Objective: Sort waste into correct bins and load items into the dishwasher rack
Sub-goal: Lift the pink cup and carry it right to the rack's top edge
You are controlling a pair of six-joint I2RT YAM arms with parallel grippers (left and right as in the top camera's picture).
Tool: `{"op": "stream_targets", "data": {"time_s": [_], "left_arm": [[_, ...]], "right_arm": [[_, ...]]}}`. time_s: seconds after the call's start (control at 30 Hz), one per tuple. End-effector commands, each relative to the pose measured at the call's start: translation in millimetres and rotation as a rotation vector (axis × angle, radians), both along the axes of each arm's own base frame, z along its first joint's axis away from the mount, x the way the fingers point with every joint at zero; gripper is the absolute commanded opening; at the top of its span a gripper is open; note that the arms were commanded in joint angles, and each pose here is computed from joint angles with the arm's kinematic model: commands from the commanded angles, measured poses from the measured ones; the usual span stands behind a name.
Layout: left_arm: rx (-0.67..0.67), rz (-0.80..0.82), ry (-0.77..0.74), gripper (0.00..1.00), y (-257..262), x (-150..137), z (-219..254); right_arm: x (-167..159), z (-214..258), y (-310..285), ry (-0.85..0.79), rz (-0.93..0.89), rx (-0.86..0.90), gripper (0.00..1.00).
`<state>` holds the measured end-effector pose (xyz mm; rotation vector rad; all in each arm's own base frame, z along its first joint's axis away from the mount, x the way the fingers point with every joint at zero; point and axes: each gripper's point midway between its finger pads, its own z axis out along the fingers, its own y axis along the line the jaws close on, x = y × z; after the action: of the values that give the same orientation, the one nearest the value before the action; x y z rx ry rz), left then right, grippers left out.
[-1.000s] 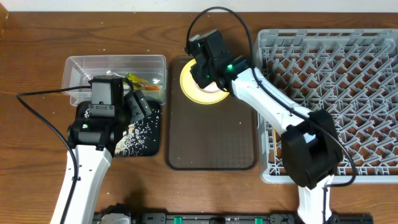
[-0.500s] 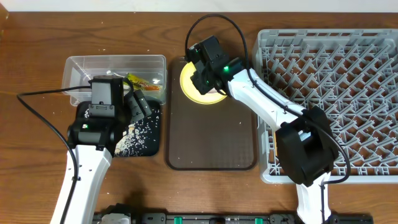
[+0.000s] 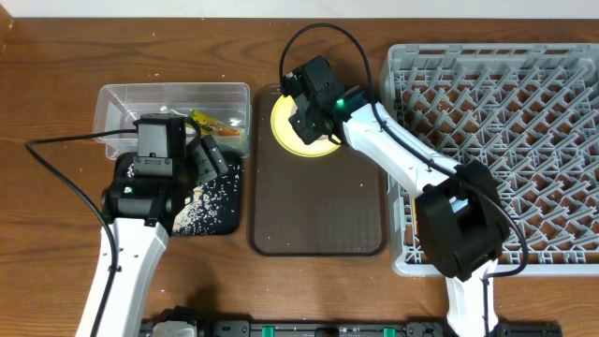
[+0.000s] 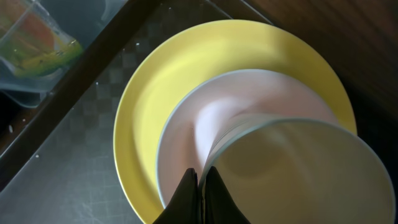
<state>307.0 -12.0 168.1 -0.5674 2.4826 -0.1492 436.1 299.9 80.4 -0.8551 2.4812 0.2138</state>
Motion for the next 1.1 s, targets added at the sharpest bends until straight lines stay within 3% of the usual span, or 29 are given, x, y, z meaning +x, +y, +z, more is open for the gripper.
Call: {"op": "stream_targets", "data": {"time_s": [0.0, 0.33, 0.53, 0.8, 1.07], "left_arm": [[0.010, -0.006, 0.013, 0.91, 1.8, -1.4, -4.0], [0.010, -0.006, 0.013, 0.90, 1.9, -1.4, -4.0], [0.010, -0.006, 0.013, 0.90, 1.9, -1.4, -4.0], [0.010, -0.006, 0.013, 0.90, 1.9, -1.4, -4.0], [0.010, -0.006, 0.013, 0.91, 1.9, -1.4, -4.0]], "right_arm": [[3.3, 31.3, 6.2, -0.063, 0.001, 0.029, 0.01], [4.3, 170.0, -29.5, -0.247, -0.038, 0.239, 0.01], [-5.3, 222.7, -74.6, -0.196, 0.020, 0.478, 0.01], [12.3, 216.3, -158.6, -0.066, 0.011, 0.729, 0.01], [22.5, 175.7, -182.5, 0.077, 0.144, 0.989, 0.01]]}}
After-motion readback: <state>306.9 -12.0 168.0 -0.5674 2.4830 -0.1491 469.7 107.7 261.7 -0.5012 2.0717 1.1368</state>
